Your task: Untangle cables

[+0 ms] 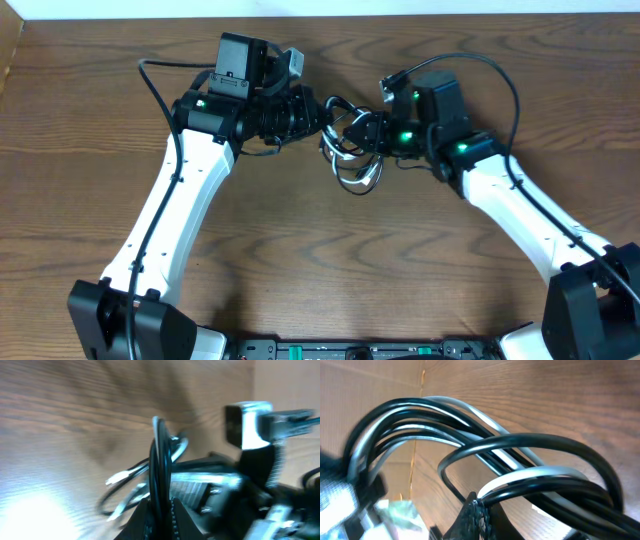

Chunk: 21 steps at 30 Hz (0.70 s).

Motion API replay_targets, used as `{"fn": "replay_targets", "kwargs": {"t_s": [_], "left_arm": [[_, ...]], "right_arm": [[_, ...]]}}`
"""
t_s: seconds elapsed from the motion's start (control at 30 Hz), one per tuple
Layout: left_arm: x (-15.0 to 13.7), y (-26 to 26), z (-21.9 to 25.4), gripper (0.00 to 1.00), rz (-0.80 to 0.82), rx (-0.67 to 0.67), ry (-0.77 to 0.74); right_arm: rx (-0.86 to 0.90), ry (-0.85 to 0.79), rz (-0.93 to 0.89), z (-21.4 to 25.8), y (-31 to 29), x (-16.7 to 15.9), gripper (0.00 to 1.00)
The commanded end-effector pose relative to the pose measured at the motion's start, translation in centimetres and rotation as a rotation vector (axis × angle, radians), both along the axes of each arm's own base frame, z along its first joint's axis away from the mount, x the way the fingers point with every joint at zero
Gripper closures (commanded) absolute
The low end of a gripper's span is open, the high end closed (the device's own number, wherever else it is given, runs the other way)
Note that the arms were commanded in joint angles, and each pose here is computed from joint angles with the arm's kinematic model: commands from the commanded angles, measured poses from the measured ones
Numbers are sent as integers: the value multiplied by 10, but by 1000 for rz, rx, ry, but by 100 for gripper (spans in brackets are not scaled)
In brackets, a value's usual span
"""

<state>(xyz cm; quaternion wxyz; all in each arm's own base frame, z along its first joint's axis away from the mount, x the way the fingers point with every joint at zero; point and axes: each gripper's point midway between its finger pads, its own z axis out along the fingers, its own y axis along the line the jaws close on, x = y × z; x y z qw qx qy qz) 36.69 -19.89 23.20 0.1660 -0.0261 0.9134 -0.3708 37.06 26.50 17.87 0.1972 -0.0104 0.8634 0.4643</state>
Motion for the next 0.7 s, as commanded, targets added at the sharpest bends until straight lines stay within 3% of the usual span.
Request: {"fn": "replay_targets", "kwargs": {"t_s": [0.0,0.23,0.33,0.47,0.5,0.67], "left_arm": [[5,21,-9,92,-43,164,-103],[-15,26,-22,93,-181,241,-109],[-15,26,-23,92,-201,249,-122],[-17,22,-20,93,-248,234,-150],[-18,19,-18,93,-266,219,-160],[-29,-9,5,93,-402,39,-238]], "right_arm": [[30,-133,99,20,-20,3,99],[203,-267,187,86,-57,-10,99],[195,-248,101,96,-89,-8,99],[111,-145,-58,74,-121,2,99],[106,-128,-61,70,-121,1,96],[85,-170,26,69,-98,-9,55]]}}
